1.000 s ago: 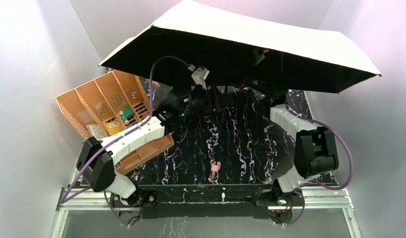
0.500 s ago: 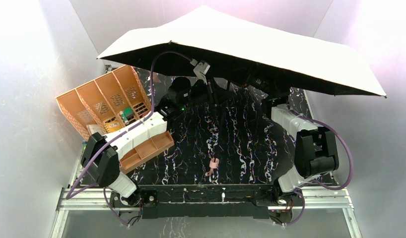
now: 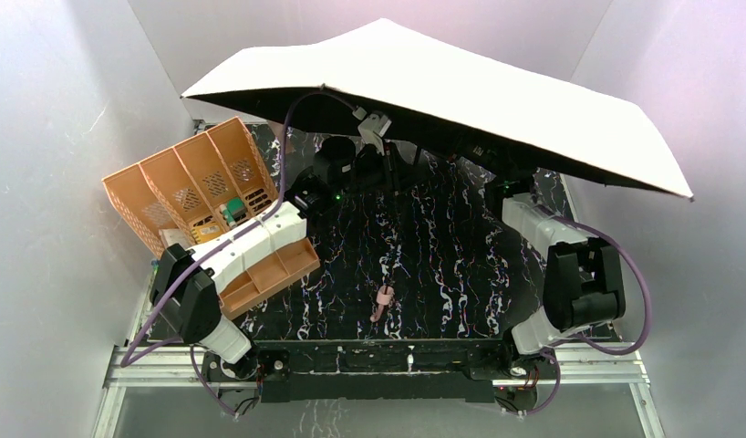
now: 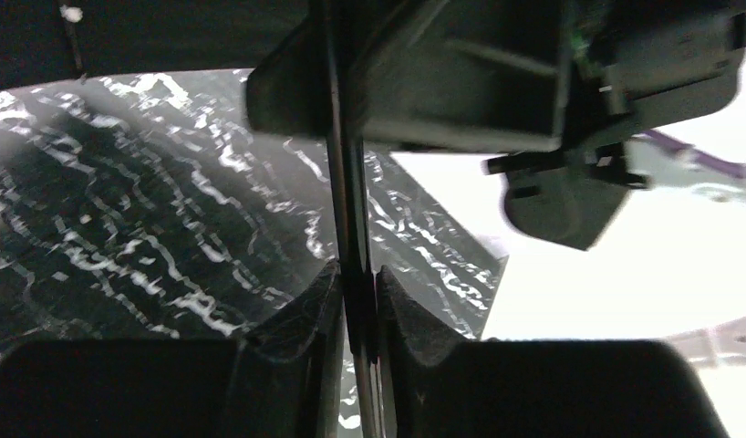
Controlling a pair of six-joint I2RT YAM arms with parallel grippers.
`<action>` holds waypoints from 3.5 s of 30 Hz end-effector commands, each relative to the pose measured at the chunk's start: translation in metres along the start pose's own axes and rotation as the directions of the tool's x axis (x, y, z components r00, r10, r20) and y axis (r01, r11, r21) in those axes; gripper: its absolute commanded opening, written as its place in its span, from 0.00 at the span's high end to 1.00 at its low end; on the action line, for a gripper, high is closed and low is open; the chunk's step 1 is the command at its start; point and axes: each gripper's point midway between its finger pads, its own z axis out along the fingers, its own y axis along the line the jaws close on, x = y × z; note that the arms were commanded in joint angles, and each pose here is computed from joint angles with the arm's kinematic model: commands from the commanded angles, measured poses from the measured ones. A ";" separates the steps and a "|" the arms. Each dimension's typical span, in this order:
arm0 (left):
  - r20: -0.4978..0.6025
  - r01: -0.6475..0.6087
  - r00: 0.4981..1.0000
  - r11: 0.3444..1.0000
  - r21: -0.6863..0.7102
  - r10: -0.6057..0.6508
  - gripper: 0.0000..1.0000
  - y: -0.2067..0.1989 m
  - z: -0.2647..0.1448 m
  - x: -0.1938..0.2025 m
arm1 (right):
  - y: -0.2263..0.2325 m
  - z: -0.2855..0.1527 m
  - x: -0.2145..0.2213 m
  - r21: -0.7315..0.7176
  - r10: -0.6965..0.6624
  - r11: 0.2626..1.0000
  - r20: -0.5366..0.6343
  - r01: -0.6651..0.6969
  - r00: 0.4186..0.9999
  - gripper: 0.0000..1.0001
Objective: Put away the umbrella
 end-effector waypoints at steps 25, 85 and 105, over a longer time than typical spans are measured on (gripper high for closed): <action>-0.027 -0.058 0.998 0.997 -0.046 0.057 1.00 0.007 -0.003 0.006 | -0.009 0.008 -0.092 0.115 -0.272 0.962 0.352 0.247 0.896 0.12; -0.047 -0.074 0.997 0.991 -0.116 0.069 1.00 0.020 -0.011 0.014 | -0.010 0.051 -0.103 0.140 -0.401 0.915 0.411 0.378 0.819 0.87; 0.013 -0.198 0.978 0.940 -0.280 0.210 1.00 0.037 -0.023 -0.026 | -0.046 0.024 -0.036 0.275 -0.311 0.932 0.278 0.235 0.909 0.90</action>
